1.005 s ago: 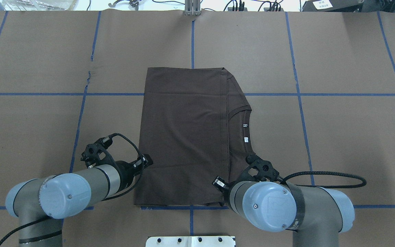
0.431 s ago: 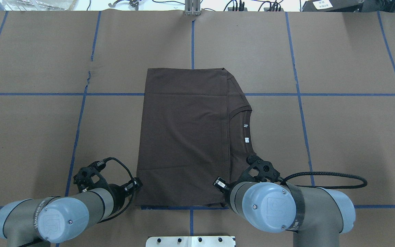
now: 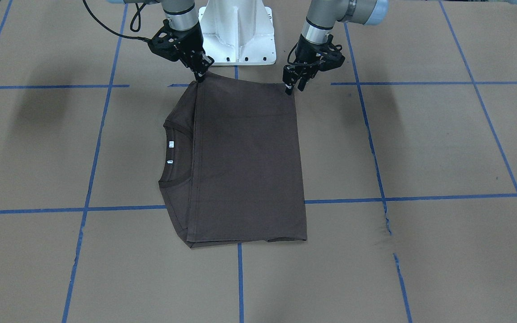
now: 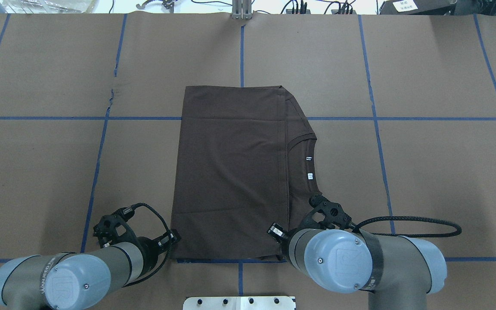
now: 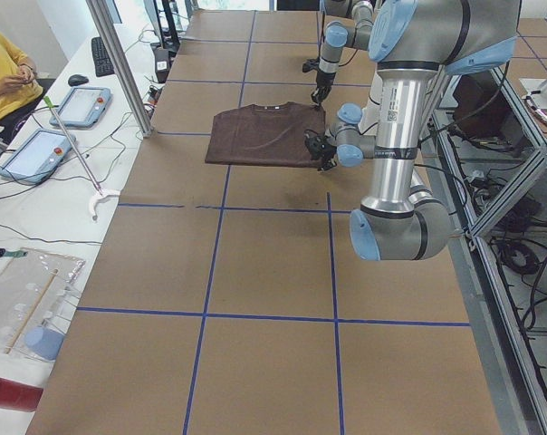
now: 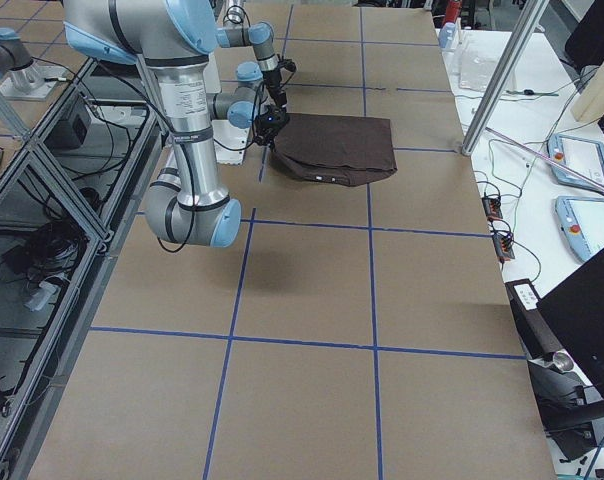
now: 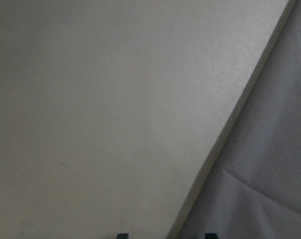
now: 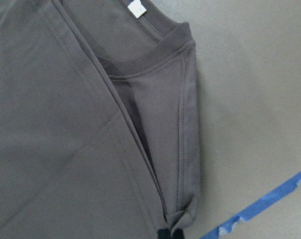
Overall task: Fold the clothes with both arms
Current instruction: 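Grasp the near edge of the shirt with both grippers, then lift the near edge with both grippers and fold it away from the robot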
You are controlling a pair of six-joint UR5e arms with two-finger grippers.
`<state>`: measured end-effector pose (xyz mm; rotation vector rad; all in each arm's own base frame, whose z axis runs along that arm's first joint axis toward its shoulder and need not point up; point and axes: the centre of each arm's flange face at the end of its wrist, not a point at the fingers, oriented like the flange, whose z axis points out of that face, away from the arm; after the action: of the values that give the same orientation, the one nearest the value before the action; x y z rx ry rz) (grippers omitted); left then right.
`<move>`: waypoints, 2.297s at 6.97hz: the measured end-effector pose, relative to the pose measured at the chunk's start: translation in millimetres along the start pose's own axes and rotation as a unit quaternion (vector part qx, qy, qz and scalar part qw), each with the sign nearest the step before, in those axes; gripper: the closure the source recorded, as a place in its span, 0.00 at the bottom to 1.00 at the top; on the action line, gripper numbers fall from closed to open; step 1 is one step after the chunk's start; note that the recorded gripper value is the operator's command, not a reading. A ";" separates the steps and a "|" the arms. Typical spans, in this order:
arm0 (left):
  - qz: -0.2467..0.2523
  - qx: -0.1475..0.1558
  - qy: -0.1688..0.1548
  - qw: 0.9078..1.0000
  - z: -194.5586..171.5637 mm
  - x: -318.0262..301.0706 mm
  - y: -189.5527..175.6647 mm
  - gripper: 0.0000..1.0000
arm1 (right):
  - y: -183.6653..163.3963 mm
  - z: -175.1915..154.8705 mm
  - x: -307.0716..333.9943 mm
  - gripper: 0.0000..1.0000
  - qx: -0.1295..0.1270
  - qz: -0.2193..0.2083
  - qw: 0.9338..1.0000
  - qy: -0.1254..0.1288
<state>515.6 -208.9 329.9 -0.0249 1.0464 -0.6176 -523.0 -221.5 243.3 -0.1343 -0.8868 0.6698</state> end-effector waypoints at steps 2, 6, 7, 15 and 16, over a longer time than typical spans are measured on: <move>0.004 -0.007 -0.001 1.000 -1.3 -2.0 9.5 0.51 | 0.5 0.0 0.3 1.00 0.000 0.000 1.000 0.000; 0.009 -0.013 -0.004 1.000 0.1 -6.0 18.7 0.57 | 0.6 -0.7 0.2 1.00 -0.001 0.000 1.000 -0.001; 0.010 -0.014 -0.005 1.000 0.7 -7.0 20.3 0.64 | 0.4 -1.1 -0.1 1.00 -0.001 0.000 1.000 -0.001; -0.043 -0.046 0.057 0.996 -90.2 15.7 3.6 1.00 | -6.6 -23.8 3.9 1.00 -0.005 0.003 1.000 -0.014; -0.060 -0.042 0.091 0.993 -119.7 35.9 -16.4 1.00 | -18.5 -34.1 -1.8 1.00 0.002 0.011 1.000 -0.019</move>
<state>423.1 -208.3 244.4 -0.1078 1.2552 -0.6942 -489.1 -231.7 227.3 -0.1284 -0.9222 0.6955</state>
